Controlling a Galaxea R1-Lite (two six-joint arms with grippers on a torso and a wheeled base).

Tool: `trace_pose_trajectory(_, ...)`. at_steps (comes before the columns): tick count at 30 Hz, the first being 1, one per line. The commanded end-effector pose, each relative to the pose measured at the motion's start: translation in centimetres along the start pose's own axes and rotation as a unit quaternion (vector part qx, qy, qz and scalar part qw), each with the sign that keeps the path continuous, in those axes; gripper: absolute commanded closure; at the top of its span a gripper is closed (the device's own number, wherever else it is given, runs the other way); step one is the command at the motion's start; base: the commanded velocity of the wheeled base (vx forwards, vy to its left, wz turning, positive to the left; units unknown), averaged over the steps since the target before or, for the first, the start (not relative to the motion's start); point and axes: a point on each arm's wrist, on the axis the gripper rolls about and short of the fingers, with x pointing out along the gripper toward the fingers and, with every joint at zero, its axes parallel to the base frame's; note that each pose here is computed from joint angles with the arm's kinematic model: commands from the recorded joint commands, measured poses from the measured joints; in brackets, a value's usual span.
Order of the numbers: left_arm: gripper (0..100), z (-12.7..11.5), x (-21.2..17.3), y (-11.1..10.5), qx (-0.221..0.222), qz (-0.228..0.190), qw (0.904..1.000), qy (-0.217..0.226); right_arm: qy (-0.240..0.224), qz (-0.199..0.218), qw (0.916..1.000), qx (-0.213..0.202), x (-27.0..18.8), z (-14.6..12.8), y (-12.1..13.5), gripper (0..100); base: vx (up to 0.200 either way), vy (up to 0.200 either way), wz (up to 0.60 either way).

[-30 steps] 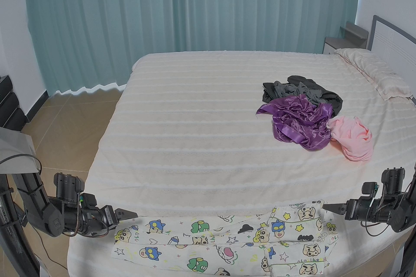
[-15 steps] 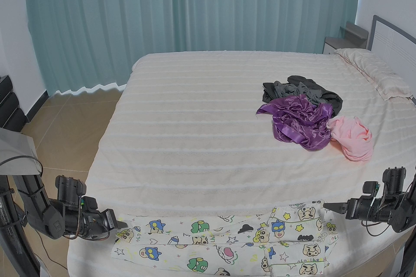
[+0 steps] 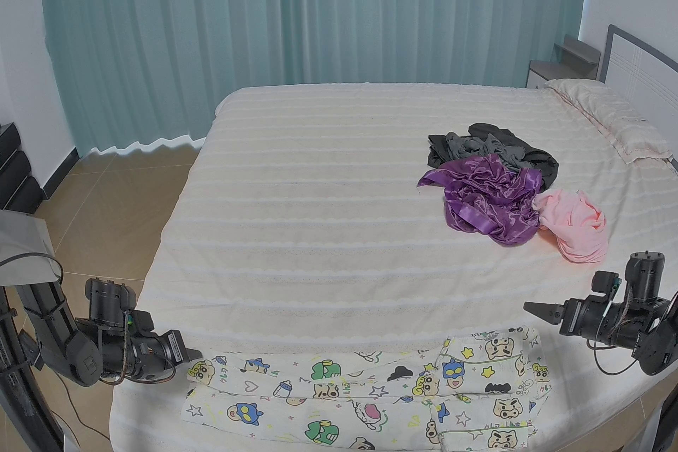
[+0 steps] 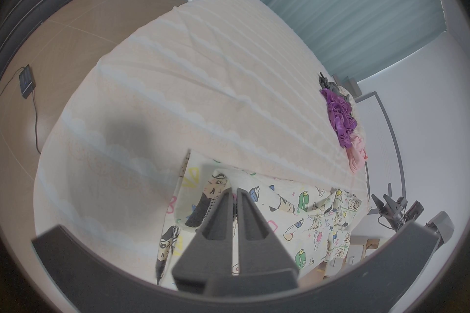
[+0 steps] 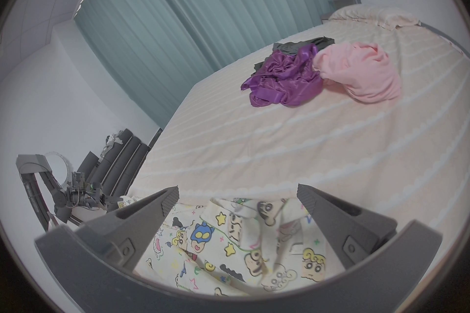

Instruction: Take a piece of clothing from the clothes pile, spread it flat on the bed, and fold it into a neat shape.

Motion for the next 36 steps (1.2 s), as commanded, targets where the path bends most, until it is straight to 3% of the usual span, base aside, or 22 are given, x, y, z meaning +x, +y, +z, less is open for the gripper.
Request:
trace_pose_trajectory(1,100,0.6,-0.7,-0.7,0.010,-0.015,0.9996,-0.021,0.029,0.021,0.9986,-0.039,2.5,-0.2,4.0,0,0.000,0.000,0.00)
trace_pose_trajectory(8,100,0.5,-1.0,-0.8,0.009,-0.017,0.9996,-0.022,0.075,0.001,0.9943,-0.076,4.6,1.0,9.1,0,0.000,0.000,0.00)
trace_pose_trajectory(12,100,0.5,-1.0,-0.9,0.011,-0.019,0.9995,-0.023,0.136,-0.009,0.9882,-0.071,5.6,0.3,10.5,0,0.000,0.000,0.00)
trace_pose_trajectory(14,100,0.6,-1.1,-1.0,0.013,-0.021,0.9994,-0.026,0.170,-0.032,0.9823,-0.071,6.5,-0.5,10.3,0,0.000,0.000,0.00)
trace_pose_trajectory(19,100,0.6,-1.1,-1.0,0.016,-0.021,0.9993,-0.026,0.185,-0.076,0.9771,-0.072,7.4,-1.0,9.5,0,0.000,0.000,0.00)
trace_pose_trajectory(31,100,0.6,-1.0,-1.0,0.013,-0.021,0.9993,-0.026,0.258,-0.110,0.9567,-0.078,8.2,-2.2,9.3,0,0.000,0.000,0.00)
trace_pose_trajectory(36,100,0.8,-1.0,-1.1,0.016,-0.023,0.9992,-0.030,0.289,-0.148,0.9426,-0.078,8.9,-3.1,8.2,0,0.000,0.000,0.00)
